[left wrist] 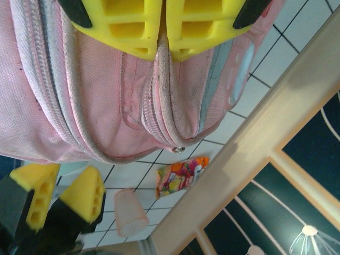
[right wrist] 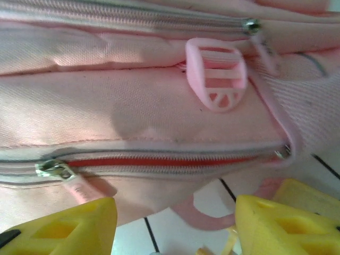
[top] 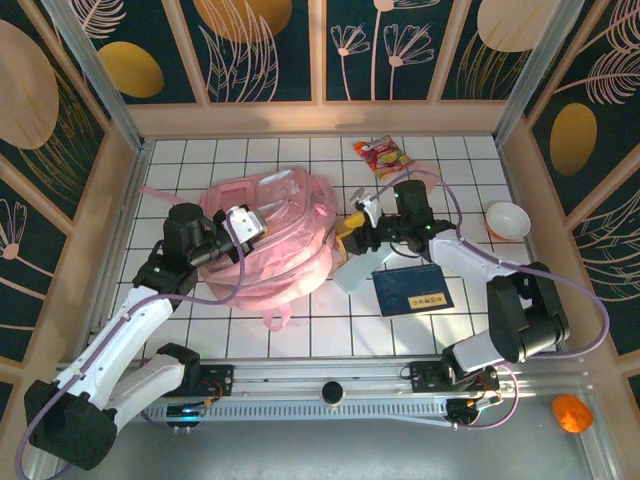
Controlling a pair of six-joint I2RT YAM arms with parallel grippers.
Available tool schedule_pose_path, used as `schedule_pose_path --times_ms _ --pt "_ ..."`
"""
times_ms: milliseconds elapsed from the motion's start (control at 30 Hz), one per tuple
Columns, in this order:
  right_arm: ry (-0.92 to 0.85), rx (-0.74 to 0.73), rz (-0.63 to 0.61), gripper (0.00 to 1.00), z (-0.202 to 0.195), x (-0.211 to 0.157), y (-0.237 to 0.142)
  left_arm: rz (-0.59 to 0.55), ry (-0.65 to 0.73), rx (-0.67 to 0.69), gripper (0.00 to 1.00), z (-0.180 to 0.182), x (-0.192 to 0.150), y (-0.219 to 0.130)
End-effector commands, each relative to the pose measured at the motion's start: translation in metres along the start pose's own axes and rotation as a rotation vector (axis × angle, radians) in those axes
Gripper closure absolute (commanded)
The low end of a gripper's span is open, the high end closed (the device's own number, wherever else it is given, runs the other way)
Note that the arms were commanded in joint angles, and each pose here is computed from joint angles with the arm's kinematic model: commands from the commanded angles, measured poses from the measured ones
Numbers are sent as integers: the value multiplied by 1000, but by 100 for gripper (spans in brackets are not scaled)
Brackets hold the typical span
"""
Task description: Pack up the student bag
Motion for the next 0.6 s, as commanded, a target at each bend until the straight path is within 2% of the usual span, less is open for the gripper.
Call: schedule_pose_path --times_ms 0,367,567 --pt "-82 134 27 39 6 1 8 -199 128 39 100 13 36 -14" --pt "-46 330 110 41 33 -16 22 -183 110 40 100 18 36 -7" --pt "-27 349 55 43 39 -10 25 -194 92 46 100 20 37 -6"
Point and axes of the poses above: each hand's point on the last joint's axis, 136 mm out from that joint toward the fingers, its own y axis out along the fingers, its own z axis along the line the jaws close on, x = y × z, the point moved 10 cm from there along -y, back along the fingers, and after that the axes turned 8 degrees about y, right-handed, at the moved point
